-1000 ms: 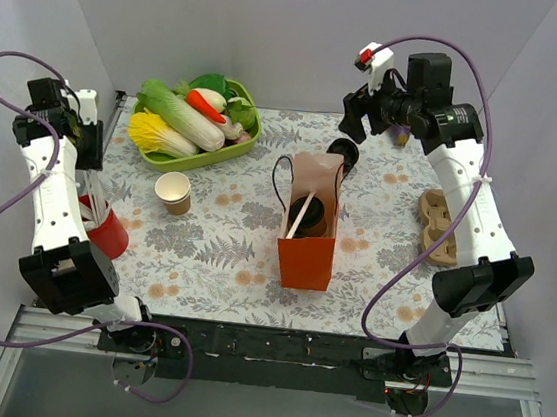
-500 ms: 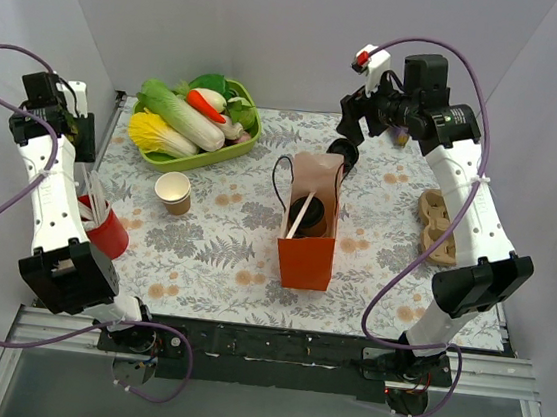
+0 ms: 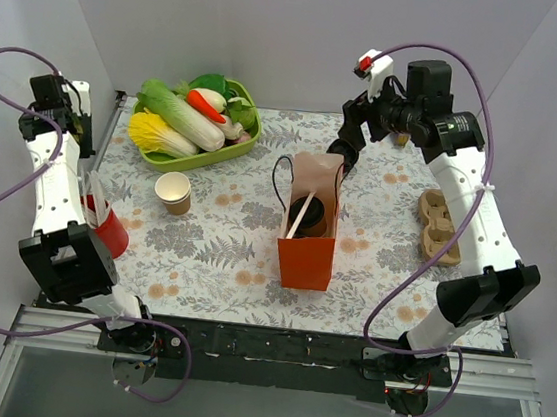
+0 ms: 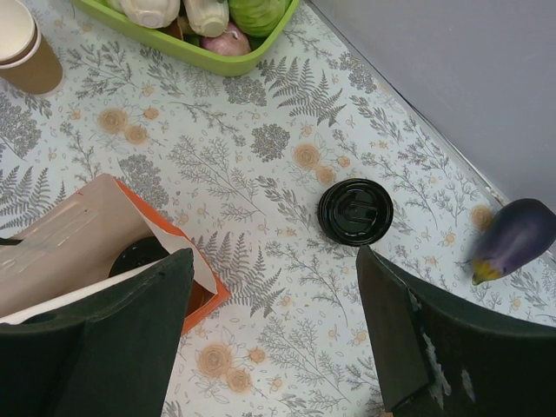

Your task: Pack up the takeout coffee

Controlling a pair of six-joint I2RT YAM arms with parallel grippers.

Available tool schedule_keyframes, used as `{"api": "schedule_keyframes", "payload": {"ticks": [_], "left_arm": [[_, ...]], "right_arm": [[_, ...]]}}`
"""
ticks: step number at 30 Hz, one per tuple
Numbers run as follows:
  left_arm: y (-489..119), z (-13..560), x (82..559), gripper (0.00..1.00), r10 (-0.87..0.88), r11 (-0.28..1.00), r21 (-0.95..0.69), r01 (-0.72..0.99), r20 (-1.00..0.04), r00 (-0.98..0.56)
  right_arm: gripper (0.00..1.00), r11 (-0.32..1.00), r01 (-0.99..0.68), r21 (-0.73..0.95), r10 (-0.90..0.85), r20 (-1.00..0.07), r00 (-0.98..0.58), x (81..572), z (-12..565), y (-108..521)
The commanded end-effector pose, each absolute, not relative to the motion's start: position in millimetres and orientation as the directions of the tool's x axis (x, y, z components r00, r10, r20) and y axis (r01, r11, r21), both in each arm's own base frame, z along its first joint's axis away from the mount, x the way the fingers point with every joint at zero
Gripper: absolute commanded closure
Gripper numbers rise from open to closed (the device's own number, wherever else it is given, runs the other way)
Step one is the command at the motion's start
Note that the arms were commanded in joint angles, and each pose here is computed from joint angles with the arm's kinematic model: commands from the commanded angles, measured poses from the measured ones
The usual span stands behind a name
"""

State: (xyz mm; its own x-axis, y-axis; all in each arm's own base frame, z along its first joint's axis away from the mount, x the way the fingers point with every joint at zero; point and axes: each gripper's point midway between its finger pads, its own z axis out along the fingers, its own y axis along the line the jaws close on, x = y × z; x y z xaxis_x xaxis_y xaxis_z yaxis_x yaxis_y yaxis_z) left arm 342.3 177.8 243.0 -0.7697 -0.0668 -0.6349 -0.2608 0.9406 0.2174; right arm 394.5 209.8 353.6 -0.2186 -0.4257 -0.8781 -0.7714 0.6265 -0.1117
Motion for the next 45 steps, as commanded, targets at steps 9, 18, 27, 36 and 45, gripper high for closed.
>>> {"api": "schedule_keyframes", "payload": {"ticks": [9, 18, 27, 36, 45], "left_arm": [[149, 381, 345, 1.00, 0.060, 0.967, 0.188, -0.171, -0.822, -0.567], [57, 516, 330, 1.00, 0.159, 0.977, 0.136, 0.161, -0.977, -0.139], [-79, 590, 280, 1.00, -0.169, 0.582, -0.015, 0.813, -0.980, 0.103], [-195, 566, 296, 1.00, -0.165, 0.288, -0.069, 0.955, -0.986, -0.021], [-305, 530, 310, 1.00, -0.095, 0.065, -0.116, 0.991, -0.989, -0.110]], "right_arm": [[0.17, 0.665, -0.719, -0.202, -0.378, -0.921, -0.092, 391, 392, 201], [0.16, 0.742, -0.648, -0.173, -0.349, -0.925, -0.152, 405, 393, 188], [0.11, 0.684, -0.729, -0.017, -0.347, -0.887, -0.306, 382, 358, 200], [0.10, 0.689, -0.725, 0.011, -0.323, -0.891, -0.320, 358, 365, 188], [0.10, 0.678, -0.730, 0.082, -0.295, -0.879, -0.374, 331, 355, 183]]}}
